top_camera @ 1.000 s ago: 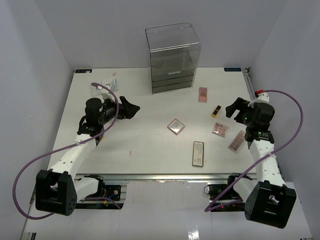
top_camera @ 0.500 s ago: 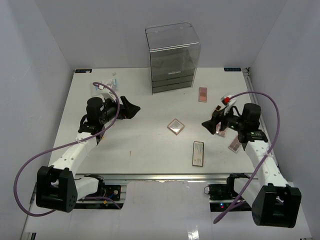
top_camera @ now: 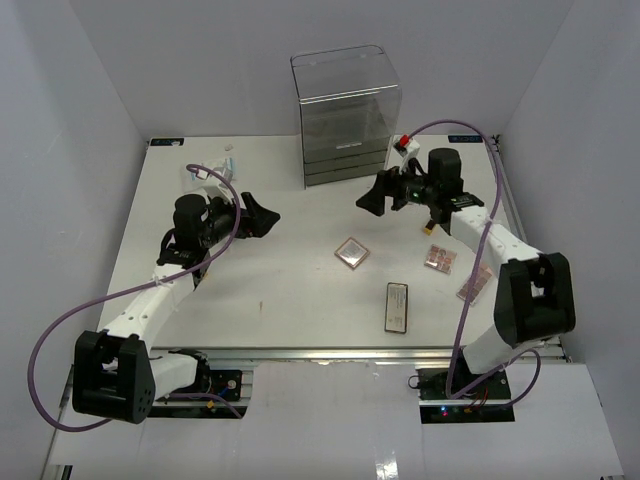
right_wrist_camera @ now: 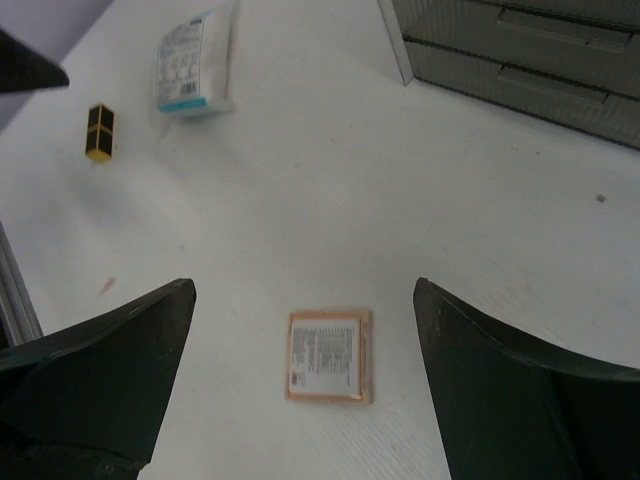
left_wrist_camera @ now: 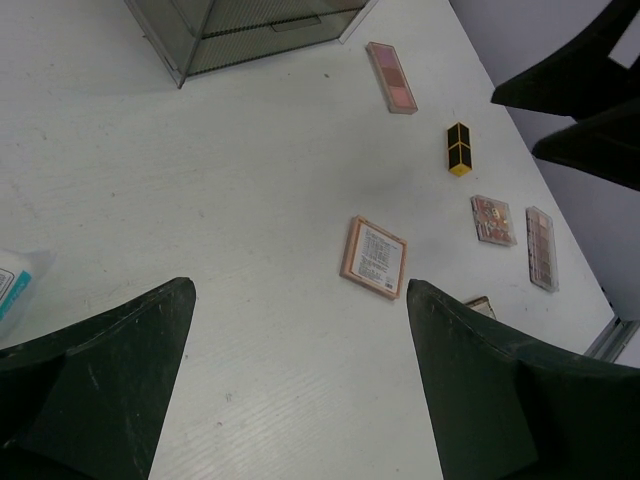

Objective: Organize the makeup

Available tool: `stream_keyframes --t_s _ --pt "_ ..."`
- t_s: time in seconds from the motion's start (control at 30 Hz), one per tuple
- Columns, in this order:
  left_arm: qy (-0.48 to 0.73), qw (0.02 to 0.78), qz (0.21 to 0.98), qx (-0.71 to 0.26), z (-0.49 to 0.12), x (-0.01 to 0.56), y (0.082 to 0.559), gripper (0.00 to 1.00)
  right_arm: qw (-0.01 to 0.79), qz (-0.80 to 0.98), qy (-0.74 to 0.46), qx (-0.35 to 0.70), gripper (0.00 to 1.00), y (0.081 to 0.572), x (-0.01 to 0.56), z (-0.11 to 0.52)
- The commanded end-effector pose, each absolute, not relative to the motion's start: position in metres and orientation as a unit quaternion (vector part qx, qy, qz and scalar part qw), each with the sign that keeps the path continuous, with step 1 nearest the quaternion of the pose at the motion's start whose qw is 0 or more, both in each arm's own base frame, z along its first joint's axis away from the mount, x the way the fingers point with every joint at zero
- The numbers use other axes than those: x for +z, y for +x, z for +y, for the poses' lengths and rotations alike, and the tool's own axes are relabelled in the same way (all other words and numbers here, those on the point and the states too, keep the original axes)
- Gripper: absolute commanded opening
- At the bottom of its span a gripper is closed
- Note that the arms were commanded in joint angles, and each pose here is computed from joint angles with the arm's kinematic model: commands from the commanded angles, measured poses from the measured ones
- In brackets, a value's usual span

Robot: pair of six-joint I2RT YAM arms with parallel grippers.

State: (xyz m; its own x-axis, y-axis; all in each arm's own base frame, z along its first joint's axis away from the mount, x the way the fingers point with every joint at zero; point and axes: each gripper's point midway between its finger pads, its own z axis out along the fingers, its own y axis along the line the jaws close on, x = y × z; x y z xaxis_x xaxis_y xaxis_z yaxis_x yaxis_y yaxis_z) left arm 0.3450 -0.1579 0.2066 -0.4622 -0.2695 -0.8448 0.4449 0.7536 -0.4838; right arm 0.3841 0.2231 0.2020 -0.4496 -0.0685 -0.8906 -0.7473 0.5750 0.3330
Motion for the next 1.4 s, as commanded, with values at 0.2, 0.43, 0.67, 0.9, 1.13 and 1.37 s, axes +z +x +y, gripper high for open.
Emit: stream_keyframes --t_s 0.2,0.43,0.67,0.9,1.13,1.37 --pt "0.069 0.555 0.767 -0.313 -0.149 0.216 0.351 0.98 0.485 0.707 0.032 0.513 0.93 0.483 0.244 0.263" --pt "0.071 0.553 0.774 -0.299 -0.145 0.204 0.348 0.98 0.481 0.68 0.051 0.551 0.81 0.527 0.24 0.279" --pt "0.069 0.56 0.77 -0.299 -0.143 0.208 0.343 0.98 0.5 0.653 0.091 0.562 0.75 0.555 0.235 0.273" --pt "0.06 0.561 0.77 -0.297 -0.14 0.212 0.334 0.98 0.498 0.635 0.12 0.579 0.64 0.572 0.234 0.27" --pt "0.057 0.568 0.762 -0.306 -0.14 0.22 0.323 0.98 0.499 0.629 0.146 0.579 0.47 0.586 0.228 0.259" --pt "0.06 0.568 0.754 -0.325 -0.144 0.229 0.317 0.98 0.499 0.624 0.154 0.582 0.25 0.589 0.226 0.251"
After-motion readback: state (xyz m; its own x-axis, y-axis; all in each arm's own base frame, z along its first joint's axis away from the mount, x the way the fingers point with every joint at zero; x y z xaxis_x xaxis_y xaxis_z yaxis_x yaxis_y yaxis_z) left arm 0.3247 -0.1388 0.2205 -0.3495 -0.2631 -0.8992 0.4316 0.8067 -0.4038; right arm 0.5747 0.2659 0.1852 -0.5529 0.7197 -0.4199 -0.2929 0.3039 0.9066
